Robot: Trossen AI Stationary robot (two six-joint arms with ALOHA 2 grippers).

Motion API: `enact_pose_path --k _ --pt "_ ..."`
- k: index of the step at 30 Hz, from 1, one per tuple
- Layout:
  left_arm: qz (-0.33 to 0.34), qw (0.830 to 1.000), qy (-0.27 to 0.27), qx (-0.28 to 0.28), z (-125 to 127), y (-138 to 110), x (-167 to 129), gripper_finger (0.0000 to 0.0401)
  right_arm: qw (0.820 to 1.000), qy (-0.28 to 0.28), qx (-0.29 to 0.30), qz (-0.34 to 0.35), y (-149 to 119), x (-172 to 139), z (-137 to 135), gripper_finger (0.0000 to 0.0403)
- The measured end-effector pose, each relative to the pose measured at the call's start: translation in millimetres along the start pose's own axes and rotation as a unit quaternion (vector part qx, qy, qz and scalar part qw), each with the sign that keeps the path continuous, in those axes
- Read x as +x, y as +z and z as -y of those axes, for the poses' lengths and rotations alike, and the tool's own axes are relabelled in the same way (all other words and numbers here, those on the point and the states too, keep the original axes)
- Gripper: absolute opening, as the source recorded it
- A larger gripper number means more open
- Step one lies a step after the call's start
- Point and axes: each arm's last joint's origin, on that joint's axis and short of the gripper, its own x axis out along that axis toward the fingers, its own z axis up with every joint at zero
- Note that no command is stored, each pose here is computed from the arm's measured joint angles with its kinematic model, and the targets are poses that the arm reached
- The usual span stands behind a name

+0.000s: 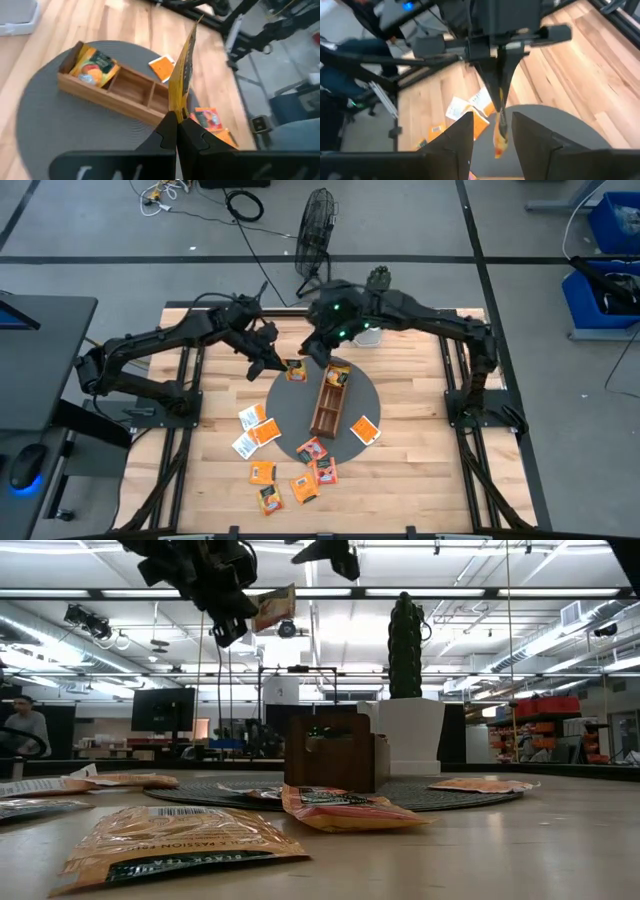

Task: Pick & Place Tea
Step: Put the orange tea bag into the top section of the wooden organizer

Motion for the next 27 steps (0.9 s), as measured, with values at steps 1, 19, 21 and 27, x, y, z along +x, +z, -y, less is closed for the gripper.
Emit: enact_pose_path --k 1,19,21,27 --pt "-0.002 1.000 0.003 0.001 1 0 1 0.0001 1.000 -0.002 -0.003 -0.003 -1 3 -1 0.0139" --pt "-0.009 1.000 0.002 0.013 7 -1 5 0.0001 0.996 -0.031 -0.033 -0.072 -21 54 -4 0.0135" --pt "-0.009 1.000 0.002 0.014 7 -1 5 0.0001 0.996 -0.031 -0.040 -0.073 -21 54 -4 0.0126" --pt "-0.009 1.000 0.002 0.014 7 -1 5 0.0001 0.996 -0.020 -0.045 -0.075 -21 54 -4 0.0060"
